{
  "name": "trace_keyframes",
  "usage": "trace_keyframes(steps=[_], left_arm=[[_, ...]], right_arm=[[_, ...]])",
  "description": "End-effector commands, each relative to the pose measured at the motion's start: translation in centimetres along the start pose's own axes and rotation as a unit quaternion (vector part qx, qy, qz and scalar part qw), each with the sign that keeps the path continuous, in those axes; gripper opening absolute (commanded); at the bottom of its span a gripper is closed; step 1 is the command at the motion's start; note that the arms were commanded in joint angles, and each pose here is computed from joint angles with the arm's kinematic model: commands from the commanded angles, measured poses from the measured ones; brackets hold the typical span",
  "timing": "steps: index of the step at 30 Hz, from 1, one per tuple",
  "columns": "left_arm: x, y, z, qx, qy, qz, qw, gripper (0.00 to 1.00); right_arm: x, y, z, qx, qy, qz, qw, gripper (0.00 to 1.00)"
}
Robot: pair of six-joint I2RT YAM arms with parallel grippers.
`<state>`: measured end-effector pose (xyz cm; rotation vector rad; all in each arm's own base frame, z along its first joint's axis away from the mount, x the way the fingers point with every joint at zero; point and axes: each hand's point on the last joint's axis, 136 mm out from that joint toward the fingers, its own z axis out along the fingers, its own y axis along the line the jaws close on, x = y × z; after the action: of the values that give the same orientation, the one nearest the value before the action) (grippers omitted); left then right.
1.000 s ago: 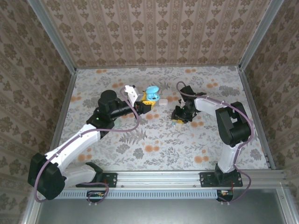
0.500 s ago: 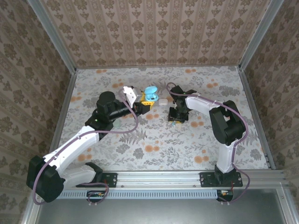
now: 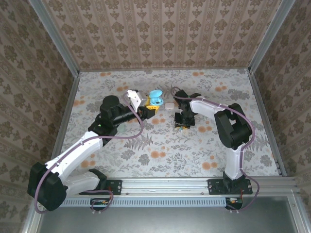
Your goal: Insert wireless bluetooth earbuds into charging case
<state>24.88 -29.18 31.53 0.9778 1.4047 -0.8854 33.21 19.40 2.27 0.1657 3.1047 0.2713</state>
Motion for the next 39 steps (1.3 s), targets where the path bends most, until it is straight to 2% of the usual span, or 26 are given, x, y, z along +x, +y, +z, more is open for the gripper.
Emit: trace_keyframes(steps=[1,15,22,27,31,34,36,39], left_arm=[[-0.6,0.0,-0.6,-0.004,-0.009,0.012,1.000,0.26],[-0.8,0.0,-0.5,-0.002,-0.011,0.010,1.000,0.26],[-0.8,0.0,-0.4,-0.002,-0.011,0.008,1.000,0.26],[-0.7,0.1,-0.4,-0.004,-0.009,0.008,1.000,0.26],[-0.3,0.3,-0.2,-0.007,-0.004,0.008,1.000,0.26],[-0.2,0.5,0.1,-0.008,-0.003,0.009,1.000,0.26],[-0.2,0.6,0.4,-0.006,-0.002,0.011,1.000,0.26],[-0.1,0.6,0.8,0.001,-0.003,0.010,1.000,0.26]], right_arm=[[0.5,-0.4,0.3,0.022,0.015,-0.003,1.000,0.28],[0.9,-0.8,0.7,0.044,0.026,-0.025,0.998,0.25],[0.5,-0.3,-1.2,0.027,-0.005,-0.031,0.999,0.21],[0.3,1.6,-6.4,-0.063,-0.066,-0.027,0.995,0.21],[0.6,4.0,-12.8,-0.188,-0.128,-0.021,0.974,0.21],[1.3,6.3,-18.6,-0.292,-0.165,-0.034,0.941,0.21],[2.0,7.9,-23.0,-0.356,-0.196,-0.056,0.912,0.21],[3.2,9.5,-27.7,-0.428,-0.222,-0.076,0.873,0.21]])
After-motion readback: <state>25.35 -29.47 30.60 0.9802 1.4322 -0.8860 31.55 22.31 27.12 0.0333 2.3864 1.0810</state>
